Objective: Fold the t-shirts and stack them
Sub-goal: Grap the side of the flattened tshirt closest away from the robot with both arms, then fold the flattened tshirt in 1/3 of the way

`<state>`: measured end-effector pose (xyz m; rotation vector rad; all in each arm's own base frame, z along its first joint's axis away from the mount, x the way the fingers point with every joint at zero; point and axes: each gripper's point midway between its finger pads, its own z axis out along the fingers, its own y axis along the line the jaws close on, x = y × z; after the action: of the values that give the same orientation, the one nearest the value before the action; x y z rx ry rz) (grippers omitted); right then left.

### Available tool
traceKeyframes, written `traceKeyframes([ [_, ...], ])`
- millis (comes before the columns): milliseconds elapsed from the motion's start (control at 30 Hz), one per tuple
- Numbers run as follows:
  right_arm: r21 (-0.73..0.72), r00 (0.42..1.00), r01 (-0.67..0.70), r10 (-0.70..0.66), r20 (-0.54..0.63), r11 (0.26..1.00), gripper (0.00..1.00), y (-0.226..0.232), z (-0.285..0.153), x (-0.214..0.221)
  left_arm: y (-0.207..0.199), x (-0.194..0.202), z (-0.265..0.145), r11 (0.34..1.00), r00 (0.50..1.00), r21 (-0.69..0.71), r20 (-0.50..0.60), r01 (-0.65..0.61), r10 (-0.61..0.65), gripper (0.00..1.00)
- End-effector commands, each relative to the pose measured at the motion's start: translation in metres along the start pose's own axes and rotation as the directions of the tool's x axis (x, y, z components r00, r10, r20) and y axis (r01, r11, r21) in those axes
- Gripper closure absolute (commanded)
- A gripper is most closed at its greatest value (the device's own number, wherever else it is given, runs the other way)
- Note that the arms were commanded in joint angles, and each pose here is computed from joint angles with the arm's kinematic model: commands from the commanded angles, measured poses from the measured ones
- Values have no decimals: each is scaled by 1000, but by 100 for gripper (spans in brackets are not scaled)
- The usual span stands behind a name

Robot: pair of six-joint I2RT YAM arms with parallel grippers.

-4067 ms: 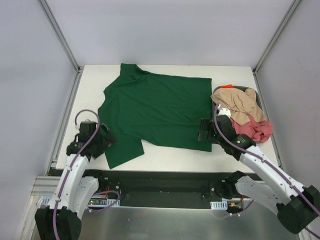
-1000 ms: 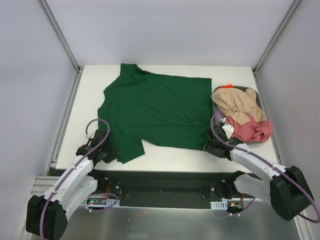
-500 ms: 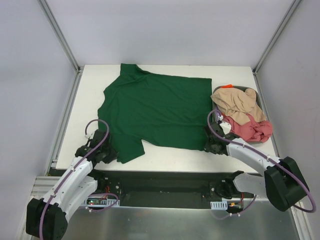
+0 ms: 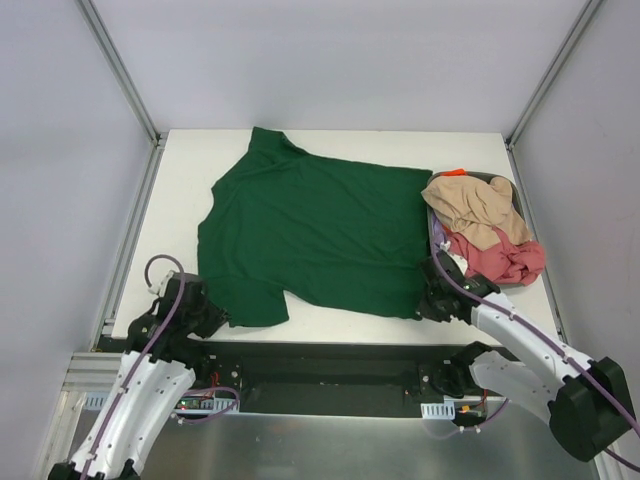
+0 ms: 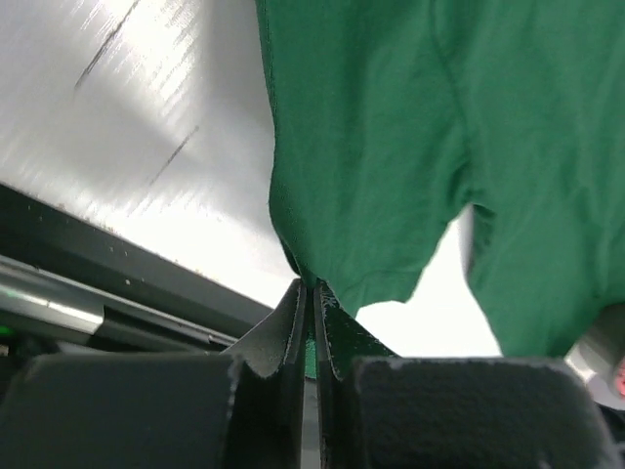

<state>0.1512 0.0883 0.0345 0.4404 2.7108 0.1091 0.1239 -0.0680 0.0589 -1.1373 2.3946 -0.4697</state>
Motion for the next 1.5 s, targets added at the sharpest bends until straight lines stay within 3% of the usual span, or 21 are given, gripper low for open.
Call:
traceKeyframes([
  [0,-37,992,54,-58,-111,998,99,-3,-16,22,8,1,-37,997,997,-19,9,72,-72,100],
  [167,-79,977,91,-104,-184,993,99,-3,-30,37,21,-2,-58,994,994,-32,50,100,-99,100],
  [433,-220,947,81,-144,-286,972,99,4,-59,65,27,7,-71,992,992,16,24,127,-127,100],
  [667,-260,953,75,-146,-264,963,99,8,-60,65,12,3,-76,990,993,87,36,108,-112,100],
  [867,-242,970,126,-170,-174,962,99,16,-62,37,-28,-7,-61,982,997,180,28,62,-68,100],
  [1000,-198,977,150,-176,-122,969,99,20,-64,13,-63,-36,-64,974,990,224,123,35,-64,100],
  [1133,-186,977,146,-171,-124,972,99,25,-64,0,-96,-62,-67,969,979,246,198,1,-51,100],
  [1467,-225,989,89,-112,-93,970,99,35,-70,-26,-162,-93,-47,962,971,261,238,-82,19,100],
])
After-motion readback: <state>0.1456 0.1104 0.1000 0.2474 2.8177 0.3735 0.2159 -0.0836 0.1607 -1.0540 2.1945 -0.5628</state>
